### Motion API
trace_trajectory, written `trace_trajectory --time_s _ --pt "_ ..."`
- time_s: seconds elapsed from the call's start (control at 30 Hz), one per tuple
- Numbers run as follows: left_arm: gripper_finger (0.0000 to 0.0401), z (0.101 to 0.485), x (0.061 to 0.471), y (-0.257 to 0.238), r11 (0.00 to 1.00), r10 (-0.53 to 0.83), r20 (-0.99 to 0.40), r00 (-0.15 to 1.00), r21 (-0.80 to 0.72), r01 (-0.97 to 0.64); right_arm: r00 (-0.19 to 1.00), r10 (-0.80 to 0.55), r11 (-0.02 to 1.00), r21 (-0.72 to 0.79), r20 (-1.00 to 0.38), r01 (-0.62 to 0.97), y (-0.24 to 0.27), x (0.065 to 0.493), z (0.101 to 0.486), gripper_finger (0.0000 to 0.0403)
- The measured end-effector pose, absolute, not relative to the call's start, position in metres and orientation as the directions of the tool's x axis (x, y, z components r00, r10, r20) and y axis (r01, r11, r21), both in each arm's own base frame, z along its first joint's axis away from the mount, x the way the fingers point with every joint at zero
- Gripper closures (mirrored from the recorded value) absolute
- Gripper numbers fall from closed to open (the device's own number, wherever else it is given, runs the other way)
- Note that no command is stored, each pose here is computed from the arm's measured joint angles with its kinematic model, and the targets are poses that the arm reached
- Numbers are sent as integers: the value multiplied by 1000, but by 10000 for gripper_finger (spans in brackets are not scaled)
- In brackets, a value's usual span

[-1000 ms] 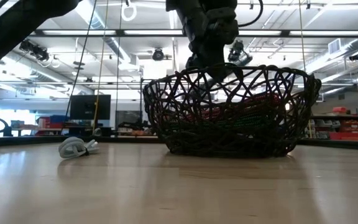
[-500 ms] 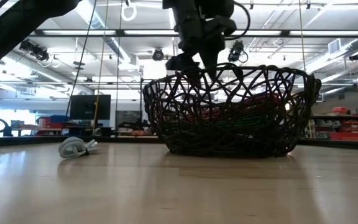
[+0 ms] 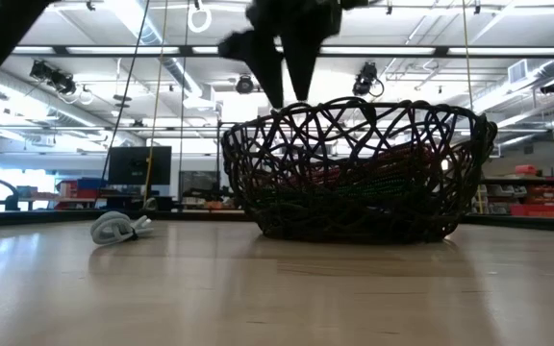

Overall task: Pick and place USB-C Cables
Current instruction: Adjust the black wire basket on the table

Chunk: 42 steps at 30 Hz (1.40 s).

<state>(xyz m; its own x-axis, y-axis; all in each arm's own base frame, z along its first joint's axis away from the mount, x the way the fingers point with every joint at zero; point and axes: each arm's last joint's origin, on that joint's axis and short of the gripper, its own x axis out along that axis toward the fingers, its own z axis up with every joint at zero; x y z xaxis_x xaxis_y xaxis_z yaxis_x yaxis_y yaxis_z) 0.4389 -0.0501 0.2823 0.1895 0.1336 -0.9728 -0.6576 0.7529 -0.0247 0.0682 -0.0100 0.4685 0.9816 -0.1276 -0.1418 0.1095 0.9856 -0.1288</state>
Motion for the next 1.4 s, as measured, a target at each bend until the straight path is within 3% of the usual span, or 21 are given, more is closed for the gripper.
trace_trajectory --time_s 0.3,0.63,0.9,1.4 --pt "225 295 407 -102 606 177 -980 94 33 -795 971 -132 986 -124 -199 108 -10 67 463 392" --pt "225 301 397 -130 409 191 -972 135 -46 -911 971 -134 986 -125 -199 110 -10 67 463 392" --pt "225 301 390 -149 346 272 -946 179 -78 -935 964 -133 986 -126 -231 106 -10 67 460 392" --pt "225 301 393 -143 324 280 -944 175 -78 -943 959 -132 982 -168 -250 91 -10 66 458 392"
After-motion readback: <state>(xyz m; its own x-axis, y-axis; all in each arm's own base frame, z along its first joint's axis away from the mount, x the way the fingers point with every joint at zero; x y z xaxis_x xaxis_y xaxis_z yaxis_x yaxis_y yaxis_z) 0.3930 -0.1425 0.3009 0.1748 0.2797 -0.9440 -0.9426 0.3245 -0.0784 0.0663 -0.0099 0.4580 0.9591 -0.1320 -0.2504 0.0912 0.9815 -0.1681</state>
